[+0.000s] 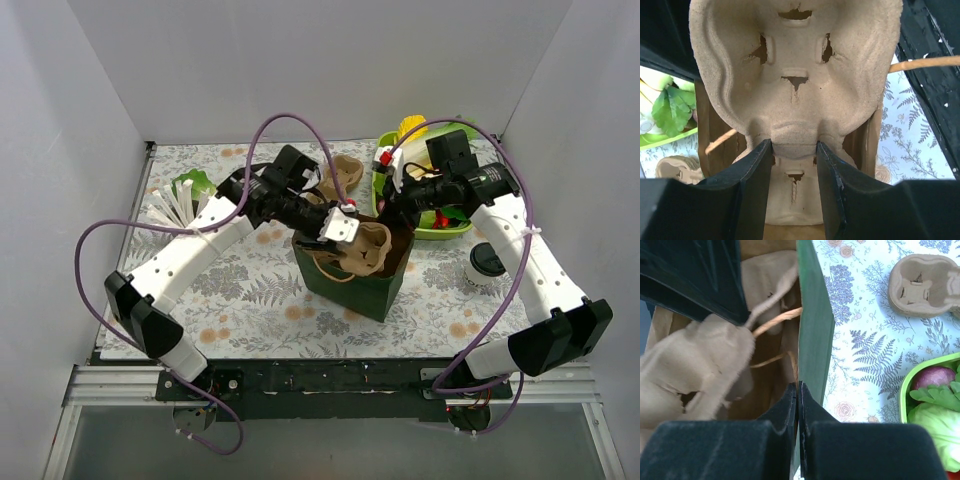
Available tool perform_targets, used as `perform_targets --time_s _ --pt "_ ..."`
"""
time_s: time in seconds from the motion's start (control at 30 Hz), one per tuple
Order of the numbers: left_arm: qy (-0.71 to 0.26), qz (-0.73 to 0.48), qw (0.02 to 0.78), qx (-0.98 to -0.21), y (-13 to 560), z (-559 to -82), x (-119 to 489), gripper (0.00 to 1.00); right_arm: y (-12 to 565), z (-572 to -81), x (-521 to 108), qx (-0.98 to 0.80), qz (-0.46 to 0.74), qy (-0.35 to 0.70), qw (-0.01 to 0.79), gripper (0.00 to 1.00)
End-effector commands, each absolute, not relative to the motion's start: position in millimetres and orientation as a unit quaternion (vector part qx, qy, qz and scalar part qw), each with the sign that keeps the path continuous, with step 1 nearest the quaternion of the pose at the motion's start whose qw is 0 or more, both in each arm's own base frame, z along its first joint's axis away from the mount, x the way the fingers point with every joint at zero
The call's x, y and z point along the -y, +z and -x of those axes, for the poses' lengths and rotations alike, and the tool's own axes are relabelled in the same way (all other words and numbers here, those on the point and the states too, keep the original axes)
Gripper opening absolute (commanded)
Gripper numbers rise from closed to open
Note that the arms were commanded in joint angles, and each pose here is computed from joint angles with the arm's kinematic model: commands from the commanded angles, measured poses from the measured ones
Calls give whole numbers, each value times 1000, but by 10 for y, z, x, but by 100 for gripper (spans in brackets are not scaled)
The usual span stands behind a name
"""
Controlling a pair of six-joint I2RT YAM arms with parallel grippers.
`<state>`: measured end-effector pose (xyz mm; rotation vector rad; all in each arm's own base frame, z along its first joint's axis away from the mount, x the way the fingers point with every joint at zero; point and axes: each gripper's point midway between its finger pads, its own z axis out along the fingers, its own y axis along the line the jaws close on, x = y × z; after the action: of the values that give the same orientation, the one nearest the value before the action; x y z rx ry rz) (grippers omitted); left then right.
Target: Pack the takeout coffee
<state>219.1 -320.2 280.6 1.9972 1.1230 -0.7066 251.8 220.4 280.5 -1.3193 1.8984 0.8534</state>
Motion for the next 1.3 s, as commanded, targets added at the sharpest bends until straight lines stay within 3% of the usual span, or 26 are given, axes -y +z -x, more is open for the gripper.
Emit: perform_targets --time_s 0.0,0.33,0.97,1.27 --pt "-249 -800 322 -442 2708 -2213 3179 0 2947 -2455 -2314 -693 532 334 354 1" --pt "-211 -795 318 -472 2793 -2346 3247 0 2910 -2440 -2344 -698 532 327 351 1" --pt "-152 -853 255 -430 2543 -2276 3196 0 2865 -2556 -2328 -726 501 312 353 1" --pt "-119 -840 224 -480 2354 -2438 3153 0 2849 -2447 -2339 -716 513 330 339 1"
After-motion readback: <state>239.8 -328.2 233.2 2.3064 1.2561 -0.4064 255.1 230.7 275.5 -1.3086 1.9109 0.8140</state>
